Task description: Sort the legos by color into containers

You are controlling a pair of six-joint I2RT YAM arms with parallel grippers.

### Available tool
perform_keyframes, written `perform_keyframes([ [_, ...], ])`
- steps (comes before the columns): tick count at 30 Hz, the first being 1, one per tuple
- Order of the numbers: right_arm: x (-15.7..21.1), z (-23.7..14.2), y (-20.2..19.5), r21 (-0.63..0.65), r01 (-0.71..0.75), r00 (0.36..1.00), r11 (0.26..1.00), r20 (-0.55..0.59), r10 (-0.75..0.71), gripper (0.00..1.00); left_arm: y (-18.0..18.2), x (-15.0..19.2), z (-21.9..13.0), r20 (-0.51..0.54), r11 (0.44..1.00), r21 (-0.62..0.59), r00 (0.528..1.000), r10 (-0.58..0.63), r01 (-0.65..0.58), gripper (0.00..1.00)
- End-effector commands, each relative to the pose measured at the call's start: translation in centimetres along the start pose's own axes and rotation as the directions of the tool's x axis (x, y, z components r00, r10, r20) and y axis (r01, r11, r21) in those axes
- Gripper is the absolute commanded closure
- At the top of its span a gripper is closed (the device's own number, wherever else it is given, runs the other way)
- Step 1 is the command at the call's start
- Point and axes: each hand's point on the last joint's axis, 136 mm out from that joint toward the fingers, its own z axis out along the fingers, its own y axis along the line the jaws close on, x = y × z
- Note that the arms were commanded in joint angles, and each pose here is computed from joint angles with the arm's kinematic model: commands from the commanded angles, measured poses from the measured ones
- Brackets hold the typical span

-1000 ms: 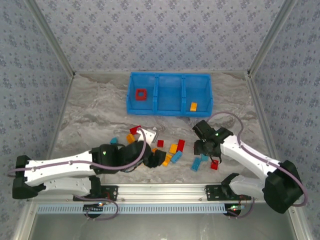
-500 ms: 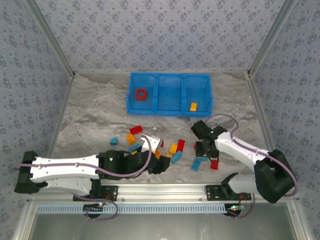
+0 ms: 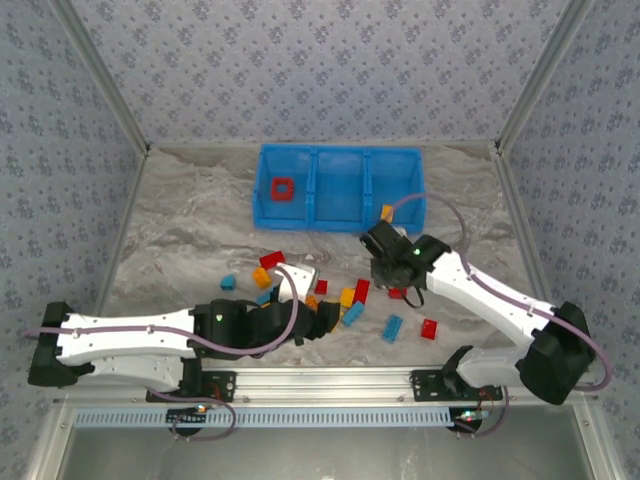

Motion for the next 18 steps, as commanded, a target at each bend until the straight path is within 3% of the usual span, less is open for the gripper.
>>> perform_keyframes([
  [1,-5.1,-0.3,3.2,-0.039,0.048,0.996,0.998,0.078,-0.045,0.75,2.8,-4.7,-0.7,0.099,0.991,-0.103,0.992,-0.075,0.085,0.24],
  [8,-14.6,5.2,6.9,-0.057,0.016,0.992,0.998,0.125,-0.009,0.77,6.9,-9.1,0.5,0.110,0.981,-0.127,0.985,-0.133,0.146,0.25],
  [18,-18.0,12.6,7.5,-0.006,-0.025,0.998,1.000,0.058,0.026,0.76,8.9,-10.3,1.5,0.115,0.975,-0.140,0.981,-0.156,0.171,0.27],
])
